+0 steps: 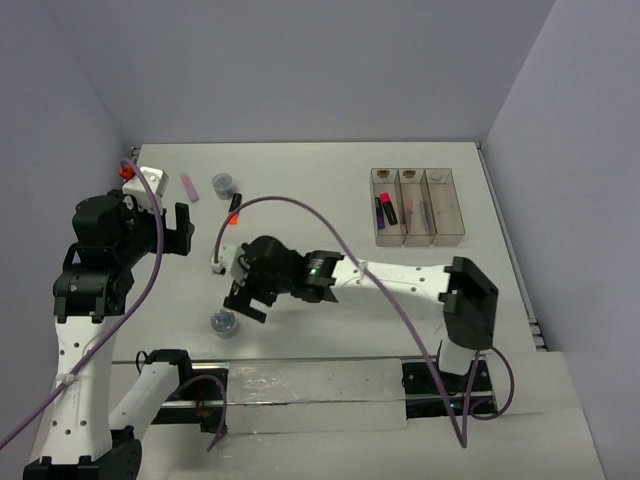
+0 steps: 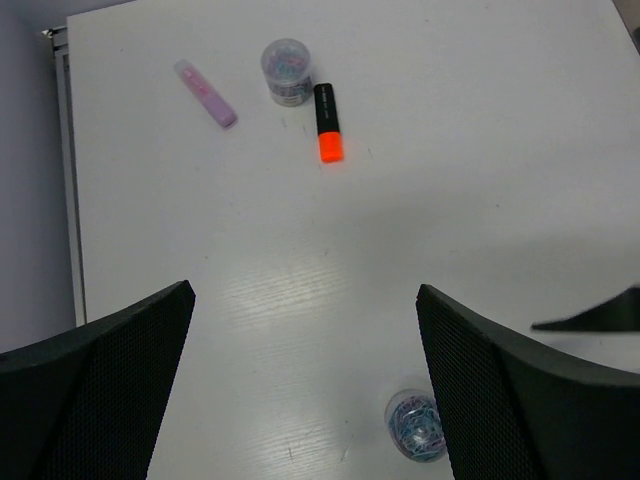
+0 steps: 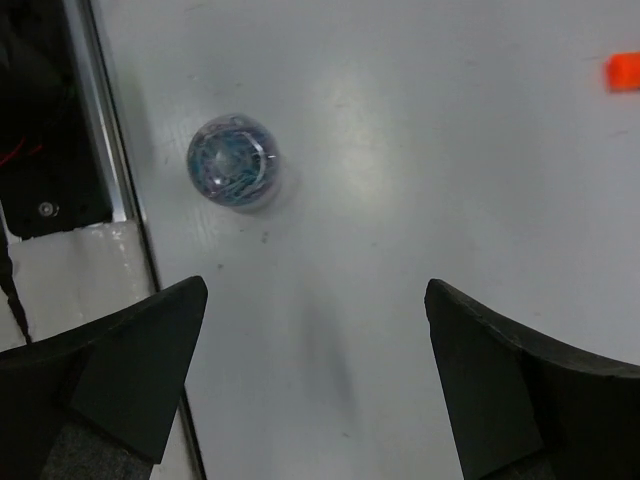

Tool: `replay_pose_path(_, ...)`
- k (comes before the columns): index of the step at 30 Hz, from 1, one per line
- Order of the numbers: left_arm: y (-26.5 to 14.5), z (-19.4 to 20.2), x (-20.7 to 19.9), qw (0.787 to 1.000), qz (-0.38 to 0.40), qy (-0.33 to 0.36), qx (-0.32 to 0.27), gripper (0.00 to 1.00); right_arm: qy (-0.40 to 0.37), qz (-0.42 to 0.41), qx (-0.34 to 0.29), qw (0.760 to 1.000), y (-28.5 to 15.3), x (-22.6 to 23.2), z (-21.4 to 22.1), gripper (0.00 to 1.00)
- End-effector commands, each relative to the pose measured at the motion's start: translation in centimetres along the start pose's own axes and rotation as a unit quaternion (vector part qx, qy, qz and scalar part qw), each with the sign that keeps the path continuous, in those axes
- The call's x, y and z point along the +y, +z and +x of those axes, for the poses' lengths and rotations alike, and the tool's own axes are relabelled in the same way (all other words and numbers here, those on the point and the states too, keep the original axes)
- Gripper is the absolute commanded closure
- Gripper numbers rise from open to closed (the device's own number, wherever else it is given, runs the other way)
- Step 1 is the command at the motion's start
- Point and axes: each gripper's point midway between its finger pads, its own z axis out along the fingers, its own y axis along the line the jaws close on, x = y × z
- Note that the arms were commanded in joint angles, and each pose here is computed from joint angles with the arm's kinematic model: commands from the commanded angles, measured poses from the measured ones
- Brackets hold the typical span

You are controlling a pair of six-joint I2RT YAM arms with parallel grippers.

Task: Sort the stationery into containers
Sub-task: Pick up the stationery from the corner of the board.

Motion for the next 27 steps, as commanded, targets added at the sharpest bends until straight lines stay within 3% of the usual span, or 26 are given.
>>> replay_pose_path(1,-0.6,-2.8,1.2,0.999,-0.02,-0.02,-0.035,0.01,-0.014,-0.047,-0.008,0.999,3.2,4.4,-1.9,0.03)
replay_pose_path(21,-0.8,-2.8,4.6,0.995,-0.067,-0.065,-0.024,0.01,0.049,0.025,0.047,0.997,11.3,4.6,-0.4,0.02)
replay_pose_path(27,-1.4,-2.6,5.1,0.994,-0.086,-0.056,-0.033,0.01,0.071,0.031,0.081,0.994,12.8,4.6,2.2,0.05)
